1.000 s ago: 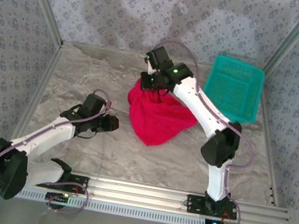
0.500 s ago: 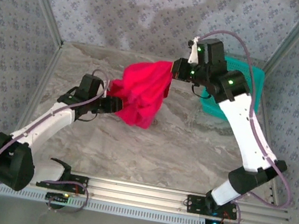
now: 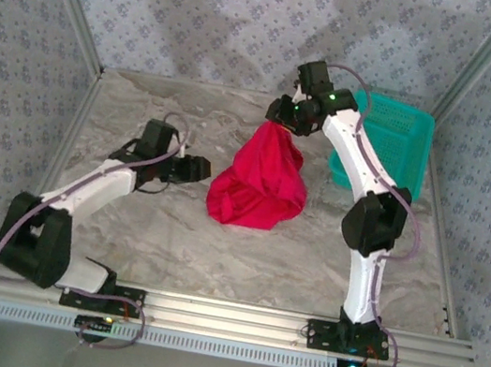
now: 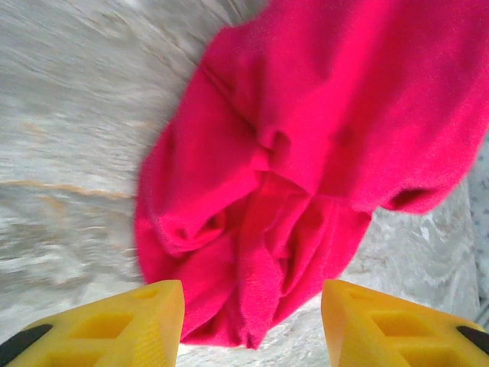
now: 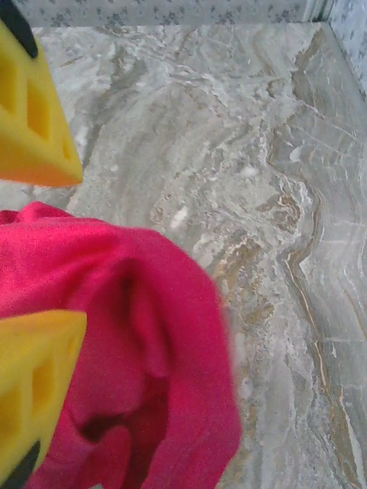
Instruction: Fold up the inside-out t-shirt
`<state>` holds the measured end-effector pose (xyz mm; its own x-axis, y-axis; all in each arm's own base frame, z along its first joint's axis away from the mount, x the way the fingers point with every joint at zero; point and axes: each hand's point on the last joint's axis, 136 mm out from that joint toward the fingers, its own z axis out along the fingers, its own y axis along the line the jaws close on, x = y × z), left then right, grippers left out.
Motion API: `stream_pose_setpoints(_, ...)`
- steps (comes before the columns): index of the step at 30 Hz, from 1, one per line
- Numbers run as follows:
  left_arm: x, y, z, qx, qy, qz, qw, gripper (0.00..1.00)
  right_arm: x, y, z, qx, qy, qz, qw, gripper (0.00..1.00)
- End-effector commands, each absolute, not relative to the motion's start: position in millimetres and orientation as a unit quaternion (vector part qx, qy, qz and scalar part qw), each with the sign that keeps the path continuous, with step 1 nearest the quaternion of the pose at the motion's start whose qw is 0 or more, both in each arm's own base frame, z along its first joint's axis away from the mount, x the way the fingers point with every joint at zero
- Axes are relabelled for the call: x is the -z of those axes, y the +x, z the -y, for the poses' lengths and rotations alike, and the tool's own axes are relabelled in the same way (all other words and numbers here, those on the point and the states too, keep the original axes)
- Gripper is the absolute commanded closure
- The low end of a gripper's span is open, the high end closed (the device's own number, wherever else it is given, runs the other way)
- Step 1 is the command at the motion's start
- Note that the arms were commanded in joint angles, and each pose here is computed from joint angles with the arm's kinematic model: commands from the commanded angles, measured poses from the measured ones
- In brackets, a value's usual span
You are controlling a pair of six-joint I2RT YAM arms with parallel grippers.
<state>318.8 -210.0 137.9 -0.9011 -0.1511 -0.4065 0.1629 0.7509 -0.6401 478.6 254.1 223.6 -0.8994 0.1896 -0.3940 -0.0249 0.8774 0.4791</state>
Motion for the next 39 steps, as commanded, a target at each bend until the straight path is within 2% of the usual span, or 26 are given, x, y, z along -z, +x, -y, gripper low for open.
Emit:
stream_pose_setpoints(1,-130.9,308.2,250.2,0.371,0.060,-0.905,0.200,0.49,-217.9,457.3,-240.9,-0.218,0.023,-0.960,0.176,0.41)
stream_pose_setpoints(7,-86.4,307.1,264.4,0.305,0.094,-0.935,0.153,0.44,-211.5,422.8,-205.4,-0.190,0.026,-0.962,0.192,0.38)
stream_pose_setpoints(12,-57.6,319.9,267.7,0.275,0.088,-0.949,0.126,0.46,-180.5,404.6,-194.8,-0.197,0.022,-0.966,0.168,0.37)
stream_pose_setpoints(14,-51.3,324.3,268.5,0.265,0.086,-0.953,0.118,0.55,-165.6,404.1,-194.2,-0.190,0.017,-0.969,0.156,0.37)
stream_pose_setpoints(18,-61.2,330.8,264.9,0.253,0.081,-0.956,0.127,0.80,-136.1,411.6,-189.9,-0.165,0.014,-0.976,0.139,0.38)
stream_pose_setpoints(19,-67.9,332.8,262.6,0.250,0.081,-0.956,0.133,0.88,-128.8,416.4,-189.9,-0.163,0.016,-0.977,0.136,0.41)
stream_pose_setpoints(21,-83.5,337.2,255.5,0.244,0.077,-0.956,0.143,1.00,-119.0,426.6,-192.7,-0.165,0.018,-0.977,0.132,0.58)
stream_pose_setpoints(22,-95.1,340.2,249.8,0.241,0.076,-0.956,0.150,1.00,-117.4,430.8,-194.5,-0.167,0.015,-0.977,0.130,0.74)
stream_pose_setpoints(23,-109.1,343.4,243.0,0.241,0.073,-0.955,0.157,1.00,-118.6,432.7,-194.7,-0.166,0.013,-0.978,0.128,0.96)
stream_pose_setpoints(24,-123.0,346.5,236.6,0.242,0.072,-0.953,0.165,1.00,-124.1,433.9,-192.0,-0.160,0.011,-0.978,0.131,1.00)
stream_pose_setpoints(32,-263.8,363.9,115.7,0.228,-0.028,-0.926,0.299,1.00,-240.5,412.0,-96.6,-0.123,0.088,-0.956,0.253,1.00)
stream_pose_setpoints(39,-315.7,357.0,61.7,0.220,-0.089,-0.897,0.374,1.00,-314.8,384.8,-77.7,-0.152,0.117,-0.925,0.328,1.00)
